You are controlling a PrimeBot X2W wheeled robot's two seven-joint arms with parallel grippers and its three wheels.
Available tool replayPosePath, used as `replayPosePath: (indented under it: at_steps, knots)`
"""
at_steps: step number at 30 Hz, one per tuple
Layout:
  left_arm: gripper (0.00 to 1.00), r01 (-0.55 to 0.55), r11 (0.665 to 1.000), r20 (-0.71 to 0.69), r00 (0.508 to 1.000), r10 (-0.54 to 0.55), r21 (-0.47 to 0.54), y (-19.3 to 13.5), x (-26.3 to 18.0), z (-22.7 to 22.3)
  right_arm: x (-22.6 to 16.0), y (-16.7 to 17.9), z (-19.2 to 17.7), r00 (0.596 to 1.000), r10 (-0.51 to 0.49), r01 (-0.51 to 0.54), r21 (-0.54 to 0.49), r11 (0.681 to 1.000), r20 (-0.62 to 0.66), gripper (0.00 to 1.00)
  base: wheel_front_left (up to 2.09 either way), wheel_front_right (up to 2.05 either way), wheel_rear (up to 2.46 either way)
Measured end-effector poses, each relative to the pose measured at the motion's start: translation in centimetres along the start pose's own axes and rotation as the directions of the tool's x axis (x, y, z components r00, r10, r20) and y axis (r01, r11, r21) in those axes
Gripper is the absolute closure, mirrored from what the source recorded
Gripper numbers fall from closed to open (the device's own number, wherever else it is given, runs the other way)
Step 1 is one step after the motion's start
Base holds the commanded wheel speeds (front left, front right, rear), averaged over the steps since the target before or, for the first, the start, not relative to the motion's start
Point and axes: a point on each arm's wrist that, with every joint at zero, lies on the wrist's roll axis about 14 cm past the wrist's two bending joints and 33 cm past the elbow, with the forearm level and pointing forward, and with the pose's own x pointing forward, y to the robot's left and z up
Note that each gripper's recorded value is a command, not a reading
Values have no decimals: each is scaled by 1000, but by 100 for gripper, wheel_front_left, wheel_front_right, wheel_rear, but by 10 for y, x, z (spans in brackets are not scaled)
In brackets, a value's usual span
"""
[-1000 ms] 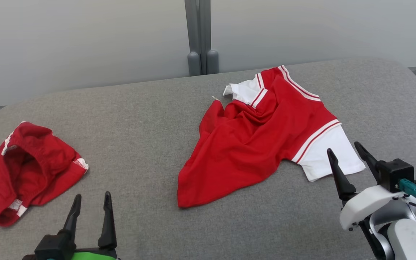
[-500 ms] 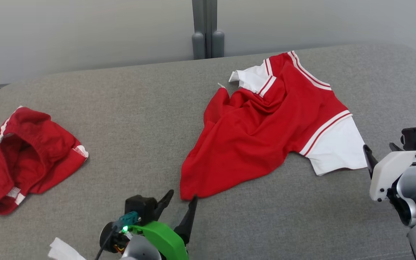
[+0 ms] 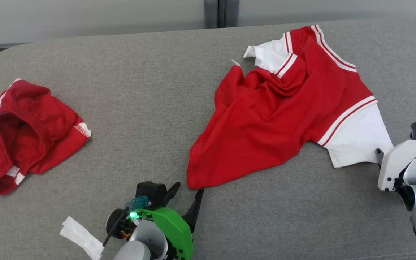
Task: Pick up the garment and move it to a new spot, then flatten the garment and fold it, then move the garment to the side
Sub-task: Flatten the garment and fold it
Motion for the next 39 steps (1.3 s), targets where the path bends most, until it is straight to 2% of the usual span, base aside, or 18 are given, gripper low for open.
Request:
replayPosePath:
  at_steps: [8, 16, 17, 18, 19, 20, 21, 28, 32, 35, 39]
  knots:
    - [0, -15, 1000, 15, 1000, 15, -14, 6, 4, 3, 18, 10, -5, 999, 19, -20, -9, 1000, -47, 0, 0, 0, 0]
    - [0, 4, 1000, -27, 1000, -4, 4, 4, 14, -4, 27, 15, -13, 996, 31, -31, 3, 1000, -83, 0, 0, 0, 0]
    - [20, 8, 1000, -33, 999, -8, 7, 3, 16, -5, 27, 16, -15, 995, 33, -33, 8, 999, -91, 0, 0, 0, 0]
    - [96, 9, 1000, -41, 999, -9, 8, 3, 17, -7, 28, 16, -16, 995, 35, -34, 13, 999, -96, 5, 0, 0, 0]
    - [100, 9, 1000, -45, 999, -9, 7, 4, 17, -8, 28, 17, -16, 994, 37, -35, 18, 999, -102, 24, 0, 0, 0]
    - [100, 8, 1000, -53, 999, -8, 1, 4, 18, -10, 29, 18, -17, 993, 40, -38, 21, 999, -109, 67, 0, 0, 0]
    - [100, 7, 1000, -64, 998, -7, 0, 5, 18, -13, 29, 18, -18, 993, 43, -40, 24, 999, -113, 100, 0, 0, 0]
    - [100, 1, 1000, -1, 1000, -1, -12, 7, 17, 2, 26, 28, -9, 995, 76, -72, 73, 995, -65, 100, 0, 0, 0]
    - [100, 20, 999, 104, 994, -15, -47, 2, 13, 31, 17, 32, 18, 993, 93, -103, 151, 983, 75, 100, 0, 0, 0]
    - [100, 69, 994, 214, 976, -49, -88, -9, 6, 65, 2, 37, 67, 959, 113, -169, 205, 964, 259, 100, 0, 0, 0]
    - [100, 145, 983, 361, 928, -95, -112, -24, -10, 117, -40, 36, 138, 857, 127, -278, 242, 930, 499, 100, 0, 0, 0]
